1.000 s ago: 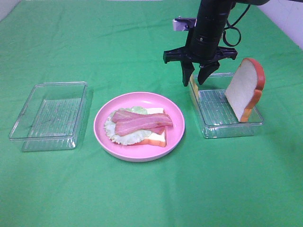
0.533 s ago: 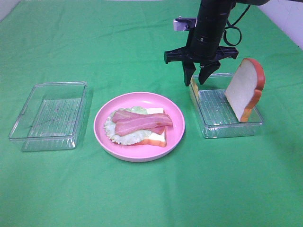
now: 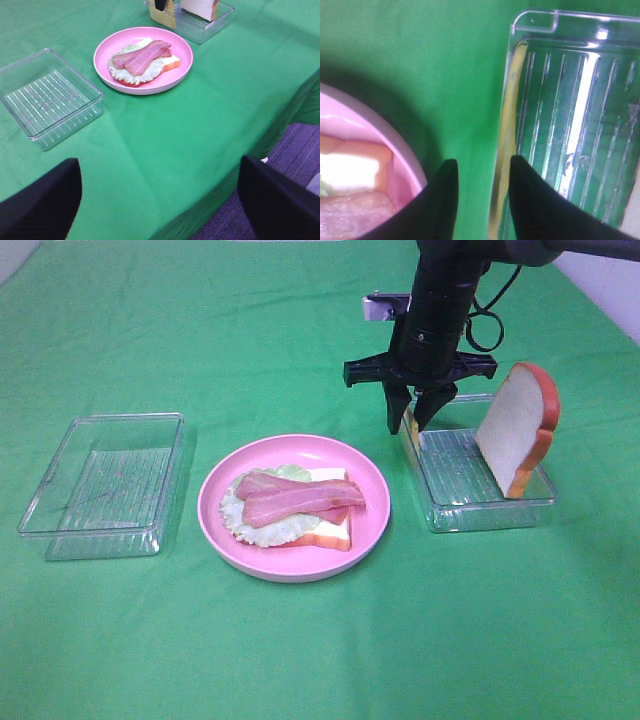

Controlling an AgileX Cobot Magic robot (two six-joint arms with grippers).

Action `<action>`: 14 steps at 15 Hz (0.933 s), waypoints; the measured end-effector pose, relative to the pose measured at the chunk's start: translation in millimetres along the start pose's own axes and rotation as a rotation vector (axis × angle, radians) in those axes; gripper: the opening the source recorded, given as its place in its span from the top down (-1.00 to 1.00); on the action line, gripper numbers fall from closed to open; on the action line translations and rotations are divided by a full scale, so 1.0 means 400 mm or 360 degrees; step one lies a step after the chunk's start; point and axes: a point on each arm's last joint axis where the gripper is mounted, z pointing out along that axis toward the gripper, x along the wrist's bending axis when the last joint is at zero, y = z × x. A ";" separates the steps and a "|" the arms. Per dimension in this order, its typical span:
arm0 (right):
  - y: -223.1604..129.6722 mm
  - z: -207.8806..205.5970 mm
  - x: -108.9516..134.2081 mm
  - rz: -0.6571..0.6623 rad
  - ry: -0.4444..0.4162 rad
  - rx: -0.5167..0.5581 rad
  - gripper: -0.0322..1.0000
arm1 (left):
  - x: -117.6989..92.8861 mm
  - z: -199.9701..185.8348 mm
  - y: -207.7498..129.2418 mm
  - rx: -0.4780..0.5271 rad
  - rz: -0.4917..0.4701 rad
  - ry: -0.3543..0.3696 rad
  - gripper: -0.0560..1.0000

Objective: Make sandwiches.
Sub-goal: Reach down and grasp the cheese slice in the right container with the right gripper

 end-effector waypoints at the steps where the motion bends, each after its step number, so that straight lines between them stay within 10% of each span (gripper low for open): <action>1: 0.005 -0.010 0.002 -0.0002 0.0005 -0.0022 0.55 | 0.000 0.000 0.000 0.0000 0.0000 0.0000 -0.62; 7: 0.011 -0.033 0.001 -0.0013 -0.0020 -0.0034 0.84 | 0.000 0.000 0.000 0.0000 0.0000 0.0000 -0.62; 10: 0.012 -0.033 0.001 -0.0013 -0.0020 -0.0036 0.35 | 0.000 0.000 0.000 0.0000 0.0000 0.0000 -0.62; 14: 0.013 -0.032 0.001 -0.0013 -0.0018 -0.0042 0.32 | 0.000 0.000 0.000 0.0000 0.0000 0.0000 -0.62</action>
